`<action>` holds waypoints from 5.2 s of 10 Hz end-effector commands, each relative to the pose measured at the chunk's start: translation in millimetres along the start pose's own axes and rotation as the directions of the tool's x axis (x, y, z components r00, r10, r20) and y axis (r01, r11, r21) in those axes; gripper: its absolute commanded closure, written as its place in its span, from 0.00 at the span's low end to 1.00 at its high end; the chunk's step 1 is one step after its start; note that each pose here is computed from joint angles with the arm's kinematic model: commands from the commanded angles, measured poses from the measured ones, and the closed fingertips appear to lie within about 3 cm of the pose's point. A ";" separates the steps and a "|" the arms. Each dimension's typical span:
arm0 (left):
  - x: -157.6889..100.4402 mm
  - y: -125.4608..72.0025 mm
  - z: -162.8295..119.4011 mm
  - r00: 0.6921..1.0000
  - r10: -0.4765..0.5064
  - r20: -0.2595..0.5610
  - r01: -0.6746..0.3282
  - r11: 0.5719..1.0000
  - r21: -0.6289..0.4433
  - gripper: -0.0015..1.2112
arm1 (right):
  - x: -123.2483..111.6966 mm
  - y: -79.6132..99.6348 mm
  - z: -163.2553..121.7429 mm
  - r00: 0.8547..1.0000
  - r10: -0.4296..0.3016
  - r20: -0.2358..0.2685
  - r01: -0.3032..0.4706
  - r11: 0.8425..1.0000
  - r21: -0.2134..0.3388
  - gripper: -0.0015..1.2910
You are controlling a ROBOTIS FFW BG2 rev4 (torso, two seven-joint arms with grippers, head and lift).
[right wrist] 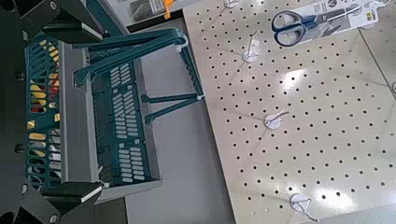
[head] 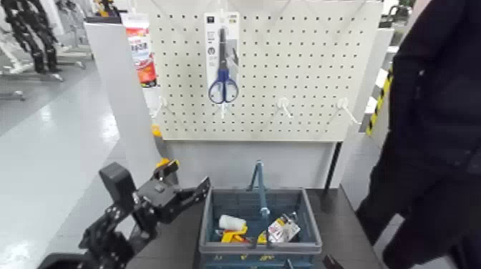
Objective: Put the blue scissors into the crate.
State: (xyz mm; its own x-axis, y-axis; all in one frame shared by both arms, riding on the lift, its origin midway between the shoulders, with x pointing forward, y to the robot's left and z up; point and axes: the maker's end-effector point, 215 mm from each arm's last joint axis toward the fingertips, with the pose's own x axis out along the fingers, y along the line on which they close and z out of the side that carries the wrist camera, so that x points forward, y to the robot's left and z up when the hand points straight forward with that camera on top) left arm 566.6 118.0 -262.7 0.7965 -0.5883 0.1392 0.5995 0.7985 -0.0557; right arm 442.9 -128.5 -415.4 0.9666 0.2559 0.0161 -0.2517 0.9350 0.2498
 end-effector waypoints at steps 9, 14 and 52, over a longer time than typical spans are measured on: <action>83.3 19.5 102.6 0.984 -0.147 0.101 0.135 0.984 0.115 0.22 | 6.3 9.7 1.5 1.000 0.020 0.005 -0.021 1.000 0.006 0.14; 115.5 16.2 143.5 0.969 -0.206 0.135 0.181 0.967 0.176 0.22 | 8.1 14.0 2.1 0.999 0.032 0.007 -0.032 0.999 0.013 0.14; 133.0 -47.9 198.5 0.904 -0.390 0.177 0.356 0.914 0.195 0.98 | 9.3 12.0 5.8 0.999 0.035 0.019 -0.035 0.999 0.018 0.14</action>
State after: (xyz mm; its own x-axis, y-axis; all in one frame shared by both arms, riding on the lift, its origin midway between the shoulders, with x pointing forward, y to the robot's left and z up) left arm 630.6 29.6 -38.9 0.4739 -0.8175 0.3273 0.8092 0.5509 0.2043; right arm 449.2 -116.3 -405.7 0.9576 0.2846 0.0447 -0.2860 0.9207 0.2656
